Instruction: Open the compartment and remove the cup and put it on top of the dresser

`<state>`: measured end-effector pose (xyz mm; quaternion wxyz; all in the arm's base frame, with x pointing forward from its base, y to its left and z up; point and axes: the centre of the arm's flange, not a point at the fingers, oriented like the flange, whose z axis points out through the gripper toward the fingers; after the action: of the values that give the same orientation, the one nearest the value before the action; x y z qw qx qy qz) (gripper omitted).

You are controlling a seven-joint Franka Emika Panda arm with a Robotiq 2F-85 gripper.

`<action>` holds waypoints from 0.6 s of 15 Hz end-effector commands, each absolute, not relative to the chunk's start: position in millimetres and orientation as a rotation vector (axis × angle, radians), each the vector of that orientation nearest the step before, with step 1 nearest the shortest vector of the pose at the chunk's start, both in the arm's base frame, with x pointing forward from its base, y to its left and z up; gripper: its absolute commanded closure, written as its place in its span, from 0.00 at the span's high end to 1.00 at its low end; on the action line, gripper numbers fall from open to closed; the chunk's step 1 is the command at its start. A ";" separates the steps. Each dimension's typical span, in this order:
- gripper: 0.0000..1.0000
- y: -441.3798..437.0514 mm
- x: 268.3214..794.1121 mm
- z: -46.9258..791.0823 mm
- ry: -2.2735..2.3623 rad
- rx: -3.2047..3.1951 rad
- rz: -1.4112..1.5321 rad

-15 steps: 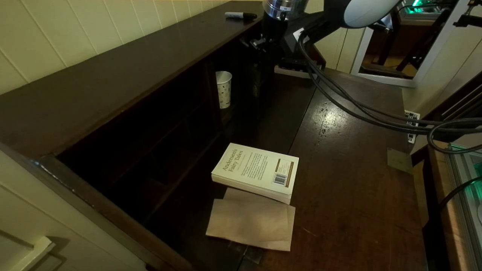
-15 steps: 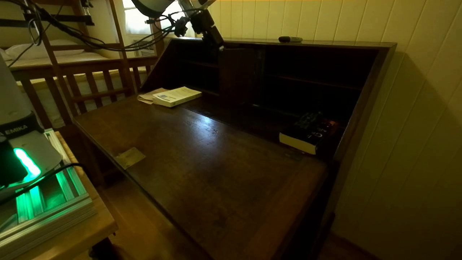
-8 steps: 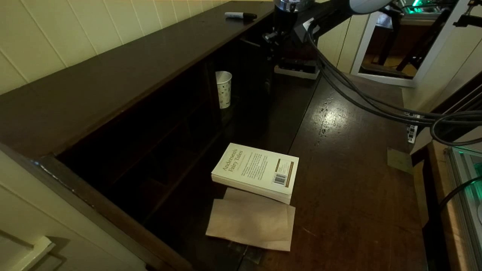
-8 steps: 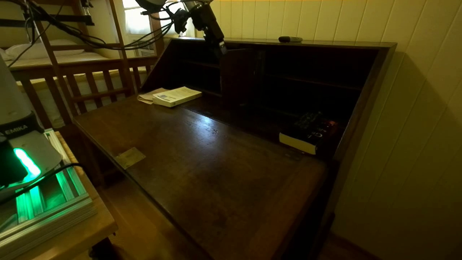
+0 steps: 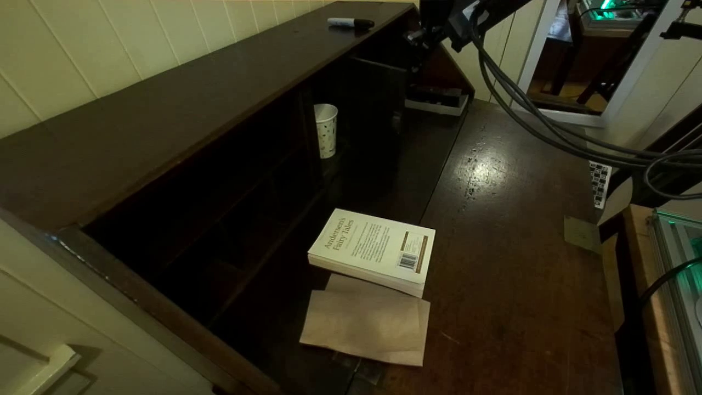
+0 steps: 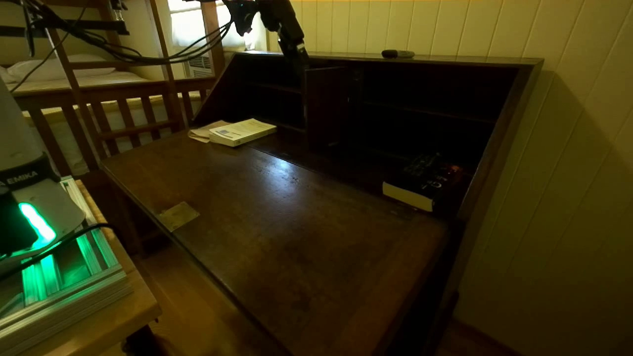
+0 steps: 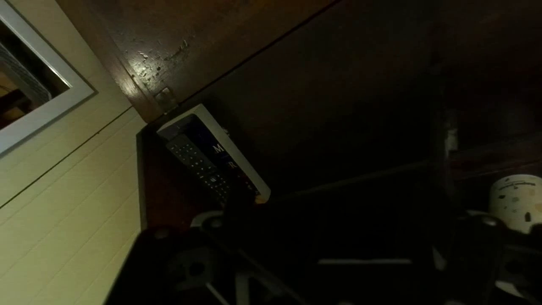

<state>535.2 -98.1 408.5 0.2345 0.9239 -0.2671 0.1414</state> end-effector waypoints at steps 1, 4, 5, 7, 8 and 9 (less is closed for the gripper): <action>1.00 -104.9 520.9 411.0 -0.721 2.543 0.365; 1.00 -93.4 517.7 415.0 -0.704 2.610 0.382; 1.00 -90.8 519.3 416.1 -0.697 2.620 0.392; 1.00 -87.2 526.9 417.0 -0.691 2.638 0.452; 1.00 -87.5 532.2 414.0 -0.689 2.641 0.488; 1.00 -87.1 535.1 413.5 -0.685 2.651 0.516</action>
<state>537.6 -88.2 414.9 0.2040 0.9325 -0.2501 0.1619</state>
